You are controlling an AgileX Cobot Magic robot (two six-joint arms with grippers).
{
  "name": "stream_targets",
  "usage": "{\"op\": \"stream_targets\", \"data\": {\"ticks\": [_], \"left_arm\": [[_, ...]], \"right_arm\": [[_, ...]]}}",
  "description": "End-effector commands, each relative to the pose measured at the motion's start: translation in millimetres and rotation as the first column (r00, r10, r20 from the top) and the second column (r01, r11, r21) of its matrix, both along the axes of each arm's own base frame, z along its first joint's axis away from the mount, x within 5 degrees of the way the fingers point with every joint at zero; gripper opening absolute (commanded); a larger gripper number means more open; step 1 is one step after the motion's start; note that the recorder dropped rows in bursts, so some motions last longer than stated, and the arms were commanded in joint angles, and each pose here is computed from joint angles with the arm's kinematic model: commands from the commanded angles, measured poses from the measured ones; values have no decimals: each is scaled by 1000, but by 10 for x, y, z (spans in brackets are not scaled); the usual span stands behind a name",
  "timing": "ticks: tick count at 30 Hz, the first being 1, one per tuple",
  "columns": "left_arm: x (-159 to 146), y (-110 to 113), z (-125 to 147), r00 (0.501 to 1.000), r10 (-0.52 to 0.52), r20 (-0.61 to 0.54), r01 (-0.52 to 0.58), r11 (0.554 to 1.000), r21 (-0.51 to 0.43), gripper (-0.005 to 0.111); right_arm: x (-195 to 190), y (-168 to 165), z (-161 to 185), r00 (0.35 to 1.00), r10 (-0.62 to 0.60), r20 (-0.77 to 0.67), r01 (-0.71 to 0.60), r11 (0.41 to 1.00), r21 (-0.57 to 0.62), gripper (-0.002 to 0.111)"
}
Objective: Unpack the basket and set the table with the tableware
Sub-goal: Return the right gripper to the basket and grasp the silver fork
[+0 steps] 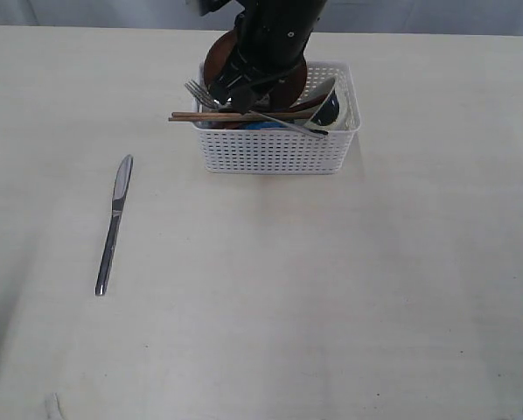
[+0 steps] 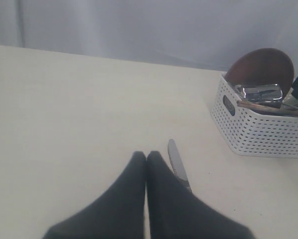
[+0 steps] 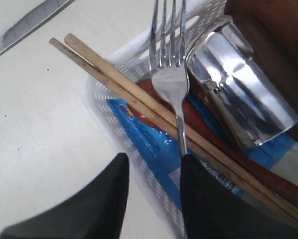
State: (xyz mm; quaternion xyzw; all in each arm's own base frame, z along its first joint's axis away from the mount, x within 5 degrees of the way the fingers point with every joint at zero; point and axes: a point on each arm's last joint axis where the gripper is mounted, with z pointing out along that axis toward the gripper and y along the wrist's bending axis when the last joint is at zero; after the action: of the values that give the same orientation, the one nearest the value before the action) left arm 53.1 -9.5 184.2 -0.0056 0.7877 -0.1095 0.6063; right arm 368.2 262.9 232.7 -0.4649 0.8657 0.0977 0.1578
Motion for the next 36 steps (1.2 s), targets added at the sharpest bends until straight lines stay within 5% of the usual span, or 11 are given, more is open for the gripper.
{"op": "stream_targets", "data": {"ticks": [1,18,25,36], "left_arm": [[1,-1,2,1000,1,11,-1,1000,-6,0],[1,-1,2,1000,1,11,-1,1000,-6,0],[1,-1,2,1000,1,11,-1,1000,-6,0],[1,-1,2,1000,1,11,-1,1000,-6,0]], "right_arm": [[68,13,-74,1000,5,25,-5,1000,3,34],[218,85,-295,1000,-22,17,23,1000,-22,34],[221,80,-296,1000,-23,21,23,999,-28,0],[180,36,66,995,-17,100,17,1000,4,0]]}}
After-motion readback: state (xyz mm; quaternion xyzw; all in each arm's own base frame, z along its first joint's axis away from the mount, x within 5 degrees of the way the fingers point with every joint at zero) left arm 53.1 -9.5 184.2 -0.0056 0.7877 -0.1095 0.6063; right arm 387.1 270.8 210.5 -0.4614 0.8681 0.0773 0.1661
